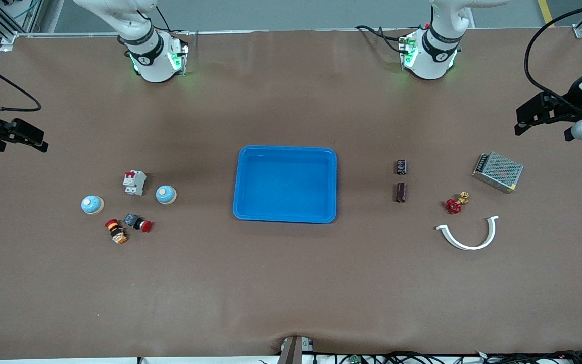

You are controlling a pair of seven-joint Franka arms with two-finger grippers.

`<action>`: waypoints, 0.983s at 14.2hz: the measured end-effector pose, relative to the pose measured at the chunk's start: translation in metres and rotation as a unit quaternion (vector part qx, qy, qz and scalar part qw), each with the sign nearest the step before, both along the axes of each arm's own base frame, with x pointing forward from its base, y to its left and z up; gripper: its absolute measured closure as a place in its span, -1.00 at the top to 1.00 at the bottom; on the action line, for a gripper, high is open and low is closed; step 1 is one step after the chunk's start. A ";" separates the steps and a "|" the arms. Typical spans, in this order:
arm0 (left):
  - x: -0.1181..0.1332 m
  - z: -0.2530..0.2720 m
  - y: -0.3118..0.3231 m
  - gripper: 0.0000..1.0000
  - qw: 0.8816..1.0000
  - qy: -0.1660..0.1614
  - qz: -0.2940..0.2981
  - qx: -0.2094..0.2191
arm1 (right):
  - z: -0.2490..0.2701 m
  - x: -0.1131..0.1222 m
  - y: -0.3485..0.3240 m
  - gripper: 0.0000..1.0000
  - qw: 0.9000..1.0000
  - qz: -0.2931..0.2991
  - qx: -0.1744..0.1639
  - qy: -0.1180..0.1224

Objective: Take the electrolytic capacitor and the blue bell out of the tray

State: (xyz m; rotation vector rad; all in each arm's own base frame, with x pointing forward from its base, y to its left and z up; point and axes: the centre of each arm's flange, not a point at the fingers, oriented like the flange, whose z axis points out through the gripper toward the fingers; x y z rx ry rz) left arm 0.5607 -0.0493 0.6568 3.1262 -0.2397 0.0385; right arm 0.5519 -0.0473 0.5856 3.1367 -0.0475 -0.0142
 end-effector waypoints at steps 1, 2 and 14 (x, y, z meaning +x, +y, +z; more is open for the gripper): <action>0.000 0.001 0.001 1.00 1.000 -0.001 0.000 0.000 | 0.000 0.000 0.000 1.00 1.000 0.000 0.000 0.000; 0.000 0.002 0.002 1.00 1.000 -0.002 0.001 0.000 | -0.001 0.000 0.000 1.00 1.000 0.000 0.000 0.000; 0.001 0.013 0.003 1.00 1.000 -0.023 0.017 -0.002 | -0.002 0.001 0.000 1.00 1.000 0.000 0.000 0.002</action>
